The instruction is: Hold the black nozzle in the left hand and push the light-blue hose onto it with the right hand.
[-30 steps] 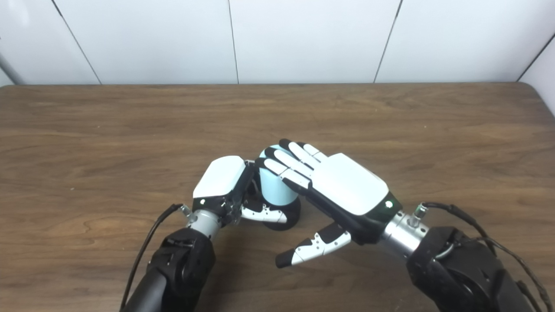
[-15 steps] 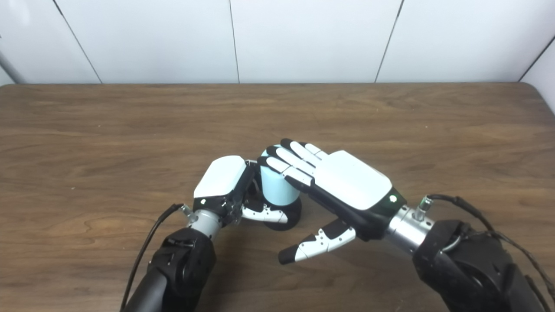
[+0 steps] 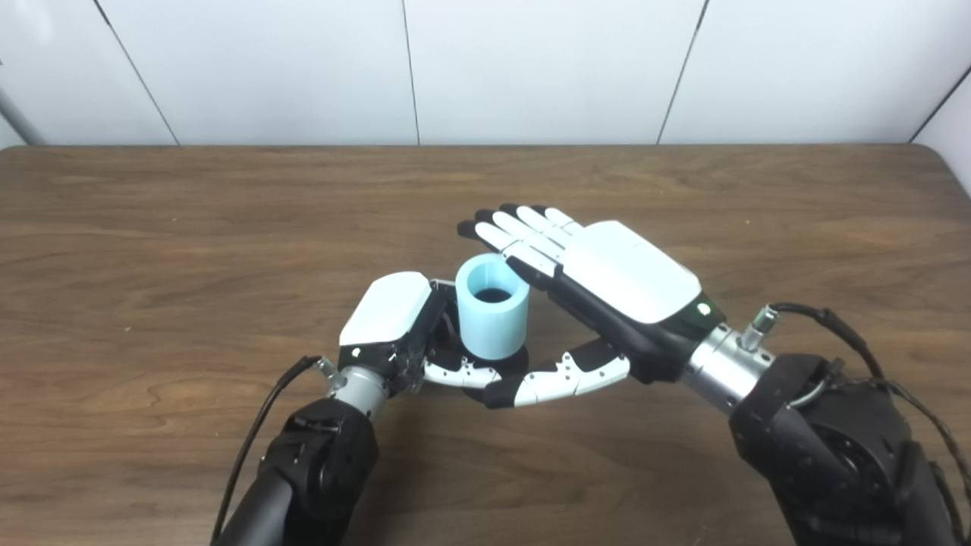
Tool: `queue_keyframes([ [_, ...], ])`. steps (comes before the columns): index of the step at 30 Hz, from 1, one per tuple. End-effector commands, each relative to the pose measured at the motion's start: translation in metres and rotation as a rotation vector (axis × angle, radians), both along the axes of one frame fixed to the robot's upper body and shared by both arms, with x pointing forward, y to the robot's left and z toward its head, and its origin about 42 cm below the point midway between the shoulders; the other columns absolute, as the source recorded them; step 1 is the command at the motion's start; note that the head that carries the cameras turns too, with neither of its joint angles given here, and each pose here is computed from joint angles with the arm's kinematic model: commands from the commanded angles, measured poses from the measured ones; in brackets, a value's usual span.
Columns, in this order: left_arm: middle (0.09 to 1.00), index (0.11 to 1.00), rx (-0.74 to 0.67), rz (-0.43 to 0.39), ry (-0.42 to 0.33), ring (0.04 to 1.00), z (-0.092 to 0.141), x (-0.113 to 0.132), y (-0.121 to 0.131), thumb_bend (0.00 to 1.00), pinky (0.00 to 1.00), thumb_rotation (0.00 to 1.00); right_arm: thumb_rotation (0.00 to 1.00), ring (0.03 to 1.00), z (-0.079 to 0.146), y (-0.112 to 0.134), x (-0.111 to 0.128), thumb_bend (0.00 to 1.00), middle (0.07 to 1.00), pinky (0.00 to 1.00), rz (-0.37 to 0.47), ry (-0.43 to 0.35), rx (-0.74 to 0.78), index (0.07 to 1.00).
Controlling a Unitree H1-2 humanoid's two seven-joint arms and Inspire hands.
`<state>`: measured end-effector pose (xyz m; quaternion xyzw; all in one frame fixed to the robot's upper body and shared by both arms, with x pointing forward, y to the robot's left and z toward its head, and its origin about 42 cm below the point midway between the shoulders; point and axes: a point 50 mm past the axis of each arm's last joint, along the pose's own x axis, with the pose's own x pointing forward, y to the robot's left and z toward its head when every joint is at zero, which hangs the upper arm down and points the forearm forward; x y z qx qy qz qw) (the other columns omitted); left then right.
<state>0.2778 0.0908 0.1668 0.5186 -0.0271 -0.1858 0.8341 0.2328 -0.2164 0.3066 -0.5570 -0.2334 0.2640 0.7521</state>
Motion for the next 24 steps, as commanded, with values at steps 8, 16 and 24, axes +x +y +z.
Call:
queue_keyframes([
  [8,0.530,0.465,0.058,-0.001,0.188,0.491,-0.036,-0.013,0.007,0.50,0.48,0.00,0.91,1.000,0.006,-0.002,-0.003,0.63,0.977,1.00,0.007,-0.032,-0.025,0.962],
  [16,0.532,0.464,0.059,-0.002,0.189,0.495,-0.035,-0.013,0.007,0.50,0.48,0.00,0.93,1.000,-0.002,0.003,-0.009,0.62,0.977,1.00,0.035,0.002,-0.060,0.963],
  [24,0.533,0.459,0.055,-0.003,0.189,0.506,-0.034,-0.014,0.007,0.50,0.49,0.00,0.84,0.996,-0.032,0.010,-0.020,0.66,0.961,1.00,0.066,0.086,-0.189,0.927],
])
